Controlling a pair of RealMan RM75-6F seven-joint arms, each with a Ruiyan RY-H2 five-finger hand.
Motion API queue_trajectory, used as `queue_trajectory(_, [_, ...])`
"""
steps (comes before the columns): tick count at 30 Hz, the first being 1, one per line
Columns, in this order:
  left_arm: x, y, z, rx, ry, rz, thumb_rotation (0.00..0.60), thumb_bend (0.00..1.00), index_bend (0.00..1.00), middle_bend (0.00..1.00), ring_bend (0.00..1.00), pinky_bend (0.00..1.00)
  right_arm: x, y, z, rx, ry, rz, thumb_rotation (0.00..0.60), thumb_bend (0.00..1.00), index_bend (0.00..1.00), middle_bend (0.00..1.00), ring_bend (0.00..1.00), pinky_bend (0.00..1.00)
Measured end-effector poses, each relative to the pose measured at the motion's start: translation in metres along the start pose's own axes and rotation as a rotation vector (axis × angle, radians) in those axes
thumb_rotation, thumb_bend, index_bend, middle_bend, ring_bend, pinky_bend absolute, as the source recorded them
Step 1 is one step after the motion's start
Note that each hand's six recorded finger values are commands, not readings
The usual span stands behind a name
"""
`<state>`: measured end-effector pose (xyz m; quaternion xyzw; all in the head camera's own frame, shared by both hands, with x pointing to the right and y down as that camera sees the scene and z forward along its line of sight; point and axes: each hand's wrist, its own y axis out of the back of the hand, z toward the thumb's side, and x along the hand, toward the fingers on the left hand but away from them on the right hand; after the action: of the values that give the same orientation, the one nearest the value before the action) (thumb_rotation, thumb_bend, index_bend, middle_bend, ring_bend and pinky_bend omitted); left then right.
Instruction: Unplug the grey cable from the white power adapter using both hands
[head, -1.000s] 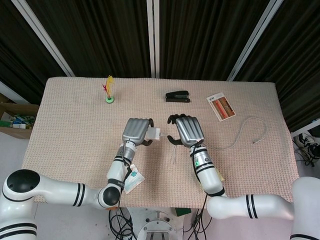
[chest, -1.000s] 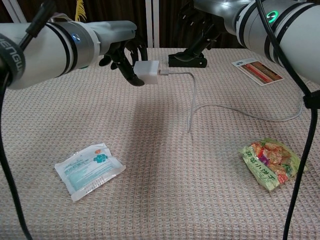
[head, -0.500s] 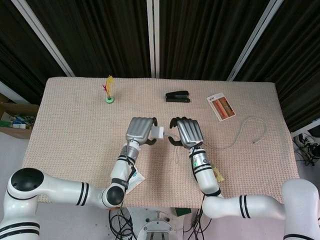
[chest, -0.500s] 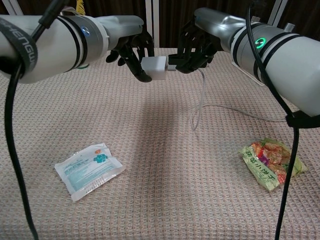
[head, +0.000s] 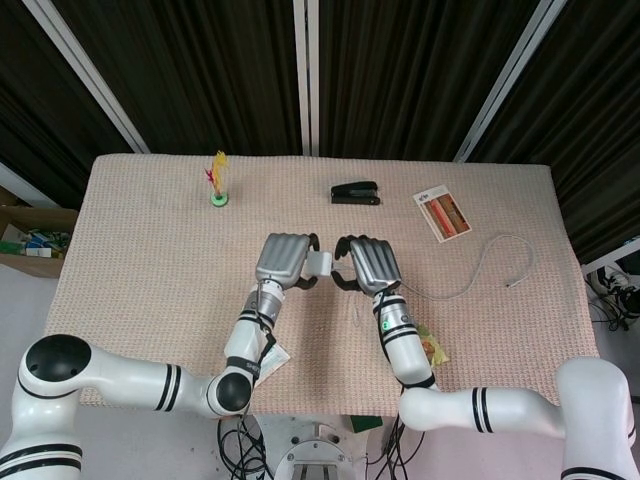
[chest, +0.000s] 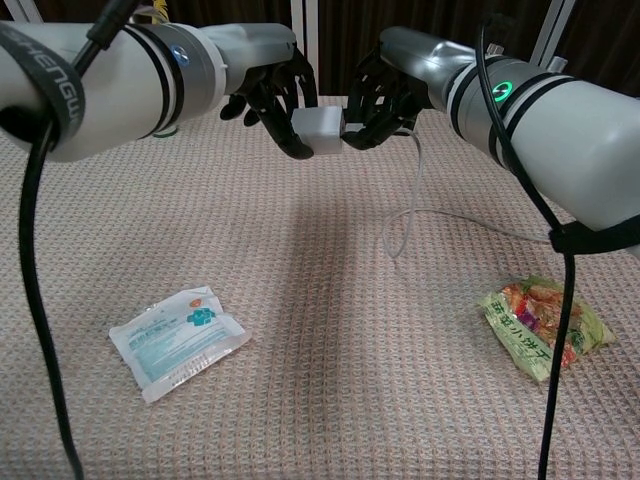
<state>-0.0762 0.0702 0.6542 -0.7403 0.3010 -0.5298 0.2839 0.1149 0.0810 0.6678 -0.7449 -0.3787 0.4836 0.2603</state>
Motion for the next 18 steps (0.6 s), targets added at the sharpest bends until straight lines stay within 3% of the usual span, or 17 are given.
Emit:
queue_trajectory(13, [-0.0009,0.0014,0.0027,-0.008,-0.005,-0.004,0.569,0.30,0.58,0.58,0.76,0.84,-0.0028,-0.0017,-0.0003,-0.024,-0.002,0.018,0.600,0.37,0.60,0.49,0.41,0.51])
queue_trajectory(18, [-0.0002,0.0015,0.0004,0.014,-0.001,0.001,0.571,0.30,0.58,0.58,0.76,0.84,-0.0035,-0.0011,0.0000,-0.037,0.001,0.022,0.600,0.45,0.61,0.52,0.43,0.51])
